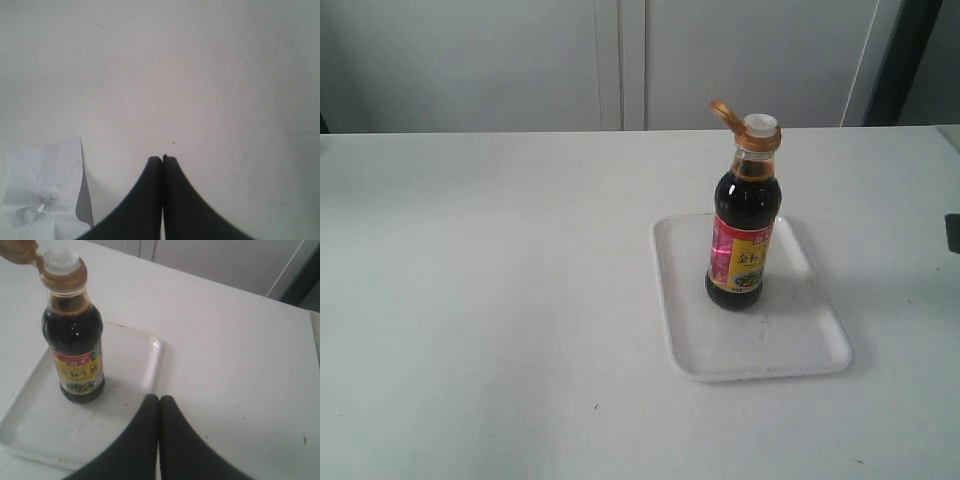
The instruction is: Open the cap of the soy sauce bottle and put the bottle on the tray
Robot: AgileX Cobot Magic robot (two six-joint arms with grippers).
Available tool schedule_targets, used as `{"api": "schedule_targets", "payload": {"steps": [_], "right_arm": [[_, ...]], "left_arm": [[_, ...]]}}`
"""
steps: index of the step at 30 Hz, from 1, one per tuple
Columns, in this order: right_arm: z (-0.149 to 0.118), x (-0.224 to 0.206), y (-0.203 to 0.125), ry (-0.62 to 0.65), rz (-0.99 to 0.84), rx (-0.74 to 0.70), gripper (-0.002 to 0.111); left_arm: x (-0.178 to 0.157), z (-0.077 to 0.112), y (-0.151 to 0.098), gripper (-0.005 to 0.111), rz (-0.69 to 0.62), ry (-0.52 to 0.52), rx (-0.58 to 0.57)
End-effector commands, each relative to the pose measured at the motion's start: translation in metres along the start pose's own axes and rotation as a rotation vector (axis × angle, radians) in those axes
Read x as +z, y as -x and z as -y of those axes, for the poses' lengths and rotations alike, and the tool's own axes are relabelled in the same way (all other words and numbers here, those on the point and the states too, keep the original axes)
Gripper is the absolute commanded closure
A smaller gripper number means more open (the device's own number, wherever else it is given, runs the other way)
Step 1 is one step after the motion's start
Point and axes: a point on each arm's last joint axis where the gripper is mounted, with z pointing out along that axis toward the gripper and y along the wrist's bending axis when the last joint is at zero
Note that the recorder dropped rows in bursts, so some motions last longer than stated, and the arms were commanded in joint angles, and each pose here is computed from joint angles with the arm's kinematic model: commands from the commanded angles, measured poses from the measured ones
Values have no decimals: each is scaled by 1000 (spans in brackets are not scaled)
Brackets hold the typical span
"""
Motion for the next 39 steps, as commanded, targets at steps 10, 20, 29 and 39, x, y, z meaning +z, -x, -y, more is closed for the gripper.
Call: {"api": "schedule_targets", "payload": {"steps": [10,20,29,39], "right_arm": [[-12,-56,-36,-93,345,14,108],[-24,-87,-69,-89,580,101,108],[-25,-82,-75,-82,558,102,108],[-25,-82,-75,-82,558,102,108]], "left_arm": [[0,8,-49,107,224,11,-45],[-26,16,-84,107,447,-13,-76],[-25,16,-87,107,425,-9,-66],[-25,16,-87,107,425,-9,-66]]}}
